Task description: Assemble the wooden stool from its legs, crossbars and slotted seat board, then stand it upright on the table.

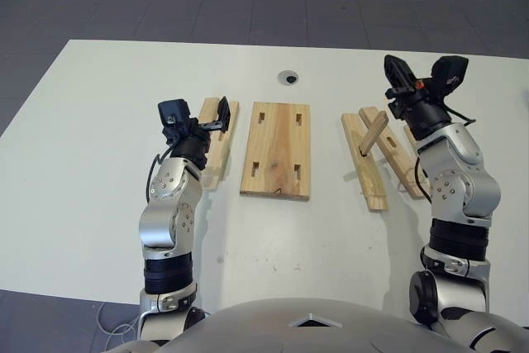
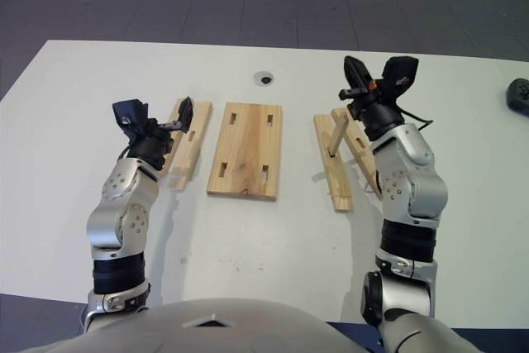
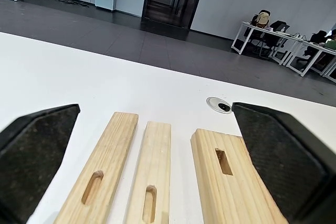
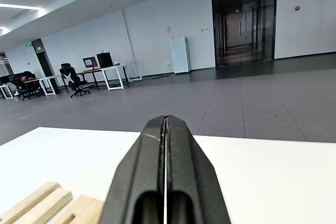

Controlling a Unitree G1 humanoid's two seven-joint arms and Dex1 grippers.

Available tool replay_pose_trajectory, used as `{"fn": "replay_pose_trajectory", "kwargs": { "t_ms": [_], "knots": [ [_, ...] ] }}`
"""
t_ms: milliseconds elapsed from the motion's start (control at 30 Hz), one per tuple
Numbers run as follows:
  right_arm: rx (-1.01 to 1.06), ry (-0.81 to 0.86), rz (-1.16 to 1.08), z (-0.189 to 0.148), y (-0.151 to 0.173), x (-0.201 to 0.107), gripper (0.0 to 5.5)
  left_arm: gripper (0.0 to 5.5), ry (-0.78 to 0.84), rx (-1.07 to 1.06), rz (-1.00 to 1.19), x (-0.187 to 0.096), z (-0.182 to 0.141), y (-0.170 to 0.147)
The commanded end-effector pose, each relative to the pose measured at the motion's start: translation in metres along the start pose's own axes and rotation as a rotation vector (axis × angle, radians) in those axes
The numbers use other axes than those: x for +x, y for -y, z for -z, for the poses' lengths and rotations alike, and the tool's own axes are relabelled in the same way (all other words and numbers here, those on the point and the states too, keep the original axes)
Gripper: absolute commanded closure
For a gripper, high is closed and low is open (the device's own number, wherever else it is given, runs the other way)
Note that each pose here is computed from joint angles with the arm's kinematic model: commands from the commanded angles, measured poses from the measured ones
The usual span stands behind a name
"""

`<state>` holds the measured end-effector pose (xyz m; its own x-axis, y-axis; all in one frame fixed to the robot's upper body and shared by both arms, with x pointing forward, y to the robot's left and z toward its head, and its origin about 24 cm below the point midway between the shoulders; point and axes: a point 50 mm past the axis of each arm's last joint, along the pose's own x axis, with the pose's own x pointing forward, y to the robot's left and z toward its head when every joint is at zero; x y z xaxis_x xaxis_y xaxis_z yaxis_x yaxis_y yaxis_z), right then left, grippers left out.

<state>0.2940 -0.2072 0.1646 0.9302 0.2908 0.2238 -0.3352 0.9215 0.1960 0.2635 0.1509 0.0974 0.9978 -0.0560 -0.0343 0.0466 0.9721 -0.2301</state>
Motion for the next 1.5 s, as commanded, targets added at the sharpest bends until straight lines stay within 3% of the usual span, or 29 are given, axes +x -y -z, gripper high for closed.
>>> {"fn": "replay_pose_trajectory", "kwargs": {
  "t_ms": [33,200,300,367,467,800,933,1033,1233,1500],
  "knots": [
    [-0.029,0.115,-0.084,-0.036,-0.022,0.014,5.48,0.10,-0.002,0.007,0.004,0.002,-0.003,-0.002],
    [-0.039,0.100,-0.105,-0.036,-0.029,0.019,5.48,0.10,0.009,0.012,-0.001,0.002,-0.006,-0.004],
    [-0.033,-0.101,-0.063,0.013,-0.014,0.010,5.48,0.10,0.008,0.009,-0.010,0.000,-0.005,-0.004],
    [-0.076,-0.322,-0.055,0.057,-0.002,-0.010,5.48,0.10,0.006,0.007,-0.008,-0.001,-0.005,-0.002],
    [-0.135,-0.449,-0.063,0.080,0.005,-0.033,5.48,0.10,0.002,0.001,-0.005,-0.001,-0.004,-0.001],
    [-0.051,0.008,0.033,0.016,0.002,-0.011,5.48,0.10,-0.016,-0.031,0.034,-0.007,0.003,0.011],
    [-0.060,0.152,0.055,-0.021,-0.004,-0.002,4.95,0.10,-0.017,-0.021,0.045,-0.006,0.003,0.010],
    [-0.059,0.162,0.015,-0.034,-0.009,-0.005,4.47,0.10,-0.017,-0.017,0.047,-0.007,0.002,0.010],
    [-0.099,-0.035,-0.021,-0.015,0.007,-0.048,3.38,0.10,-0.013,0.012,0.023,-0.008,-0.001,-0.003],
    [-0.089,-0.323,-0.097,0.026,-0.002,-0.093,2.00,0.10,-0.023,0.044,-0.011,-0.004,0.000,-0.019]
  ]
}}
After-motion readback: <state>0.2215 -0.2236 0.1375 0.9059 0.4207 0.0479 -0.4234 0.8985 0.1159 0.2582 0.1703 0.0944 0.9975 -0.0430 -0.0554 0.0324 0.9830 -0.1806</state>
